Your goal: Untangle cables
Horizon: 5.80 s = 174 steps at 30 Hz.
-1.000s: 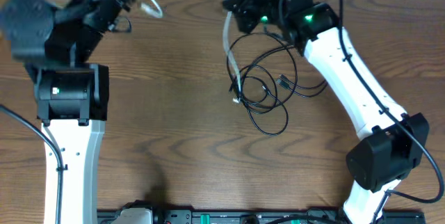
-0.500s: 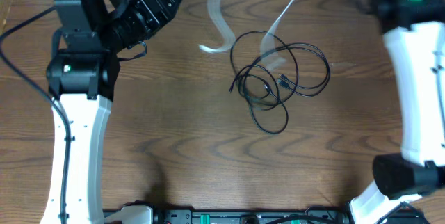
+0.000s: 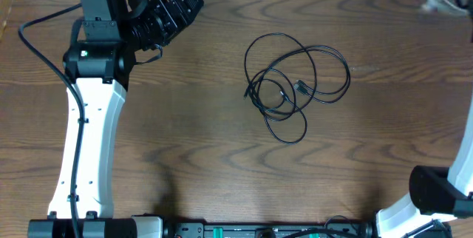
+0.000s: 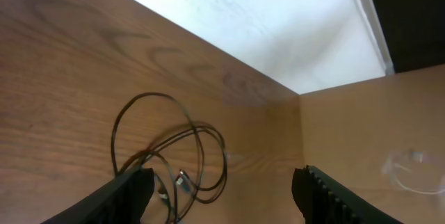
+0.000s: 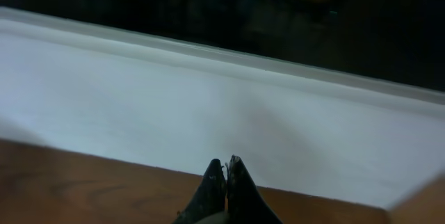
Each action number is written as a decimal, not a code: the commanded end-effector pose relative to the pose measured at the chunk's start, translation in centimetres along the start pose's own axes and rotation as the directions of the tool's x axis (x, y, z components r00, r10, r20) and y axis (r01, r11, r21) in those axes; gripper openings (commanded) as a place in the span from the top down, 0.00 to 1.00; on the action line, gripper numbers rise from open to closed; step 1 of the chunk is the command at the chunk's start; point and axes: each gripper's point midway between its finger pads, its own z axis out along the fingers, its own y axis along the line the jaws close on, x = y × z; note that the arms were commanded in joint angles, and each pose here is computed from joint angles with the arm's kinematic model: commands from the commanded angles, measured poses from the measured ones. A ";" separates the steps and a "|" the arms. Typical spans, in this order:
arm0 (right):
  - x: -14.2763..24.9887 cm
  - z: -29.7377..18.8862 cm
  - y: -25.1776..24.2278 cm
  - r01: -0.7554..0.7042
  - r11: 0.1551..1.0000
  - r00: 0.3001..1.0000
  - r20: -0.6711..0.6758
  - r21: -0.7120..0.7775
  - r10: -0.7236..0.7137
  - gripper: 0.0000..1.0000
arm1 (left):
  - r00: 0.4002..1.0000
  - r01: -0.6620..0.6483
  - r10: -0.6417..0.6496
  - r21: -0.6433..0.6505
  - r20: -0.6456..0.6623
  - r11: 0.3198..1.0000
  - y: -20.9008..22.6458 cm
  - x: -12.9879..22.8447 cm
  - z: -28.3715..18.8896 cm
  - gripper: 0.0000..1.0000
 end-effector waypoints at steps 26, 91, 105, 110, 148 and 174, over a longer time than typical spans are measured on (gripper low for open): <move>19.5 15.9 -28.9 -0.367 0.820 0.929 0.136 0.438 0.343 0.99 | 0.999 -0.026 0.027 -0.071 0.022 0.997 1.4 -0.3 0.1 0.30; 29.1 10.9 -11.2 -0.536 0.844 0.686 -0.591 -0.017 0.424 0.05 | 0.946 -0.320 0.306 -0.160 -0.104 0.934 0.8 4.2 2.3 0.30; 29.9 10.3 -0.9 -0.562 0.819 0.582 -0.759 -0.116 0.292 0.01 | 0.907 -0.340 0.270 -0.185 -0.324 0.922 2.5 10.6 6.9 0.30; 30.1 9.9 0.5 -0.567 0.814 0.560 -0.782 -0.123 0.272 0.01 | 0.890 -0.349 0.263 -0.183 -0.373 0.919 3.1 12.2 8.5 0.30; 32.1 9.8 4.0 -0.491 0.864 0.512 -0.840 -0.114 0.180 0.01 | 0.743 -0.377 0.118 -0.267 -0.659 0.887 12.0 22.8 17.7 0.41; 32.2 9.5 4.7 -0.493 0.862 0.498 -0.851 -0.119 0.167 0.01 | 0.881 -0.369 0.124 -0.498 -0.457 0.785 18.0 19.4 22.8 0.64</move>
